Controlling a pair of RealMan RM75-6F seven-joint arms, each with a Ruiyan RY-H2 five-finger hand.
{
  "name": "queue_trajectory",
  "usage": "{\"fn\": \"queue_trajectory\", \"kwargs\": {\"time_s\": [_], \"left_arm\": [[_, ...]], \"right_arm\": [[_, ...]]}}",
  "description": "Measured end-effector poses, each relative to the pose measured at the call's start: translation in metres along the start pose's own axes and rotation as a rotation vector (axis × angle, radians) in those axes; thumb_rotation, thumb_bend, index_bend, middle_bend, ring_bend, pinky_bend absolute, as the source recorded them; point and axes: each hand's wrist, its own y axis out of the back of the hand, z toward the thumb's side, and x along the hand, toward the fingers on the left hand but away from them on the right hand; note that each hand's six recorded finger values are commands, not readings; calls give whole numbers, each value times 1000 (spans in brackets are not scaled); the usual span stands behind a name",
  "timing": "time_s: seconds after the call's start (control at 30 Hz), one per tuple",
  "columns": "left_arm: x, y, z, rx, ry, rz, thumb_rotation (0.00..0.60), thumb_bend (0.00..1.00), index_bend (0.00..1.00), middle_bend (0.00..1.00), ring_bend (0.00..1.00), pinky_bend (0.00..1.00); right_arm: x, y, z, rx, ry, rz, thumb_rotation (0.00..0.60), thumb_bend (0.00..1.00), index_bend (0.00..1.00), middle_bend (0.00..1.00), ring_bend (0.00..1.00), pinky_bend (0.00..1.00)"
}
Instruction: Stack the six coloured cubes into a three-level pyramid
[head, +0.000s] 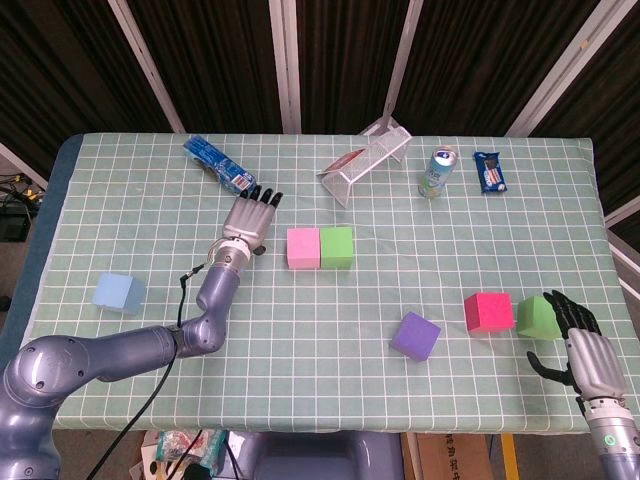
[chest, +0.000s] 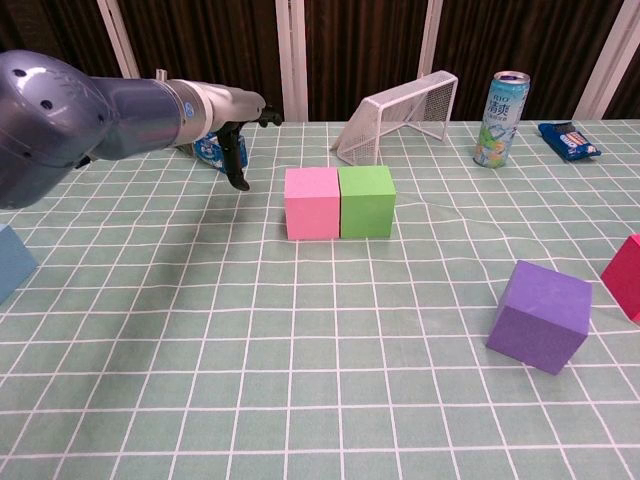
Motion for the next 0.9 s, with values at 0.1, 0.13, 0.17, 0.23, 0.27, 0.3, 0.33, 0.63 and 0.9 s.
{"fn": "queue_trajectory", "kwargs": {"time_s": [0.1,0.13,0.17,0.23,0.27,0.3,0.33,0.63,0.9], "left_arm": [[2,-2,6,5,-7,2,600,335,0,58,19,118],[3,-2,8,7,-9,3,600,346,0,58,19,118],[4,-3,11,9,-12,4,600,352,0,58,19,118],[5,-4,15,11,-17,4,600,368,0,59,19,118],[6,-5,17,13,-19,5,600,372,0,59,19,118],[6,-5,19,14,-20,6,600,374,0,59,19,118],[7,-6,20,14,-21,7,600,375,0,59,19,118],[12,-13,33,22,-37,8,600,376,0,60,19,118],[15,-17,41,26,-47,6,600,376,0,60,19,118]], "right_arm": [[0,0,-1,-3,-2,2,600,330,0,0,0,0],[0,0,-1,-4,-3,3,600,330,0,0,0,0],[0,0,-1,-6,-5,4,600,330,0,0,0,0],[-1,0,-2,-7,-7,5,600,329,0,0,0,0],[-1,0,-2,-8,-8,6,600,329,0,0,0,0],[-1,0,-2,-9,-9,6,600,329,0,0,0,0],[-1,0,-2,-9,-9,7,600,329,0,0,0,0],[-1,1,-5,-11,-18,8,600,329,0,0,0,0],[-1,1,-6,-9,-24,10,600,329,0,0,0,0]]}}
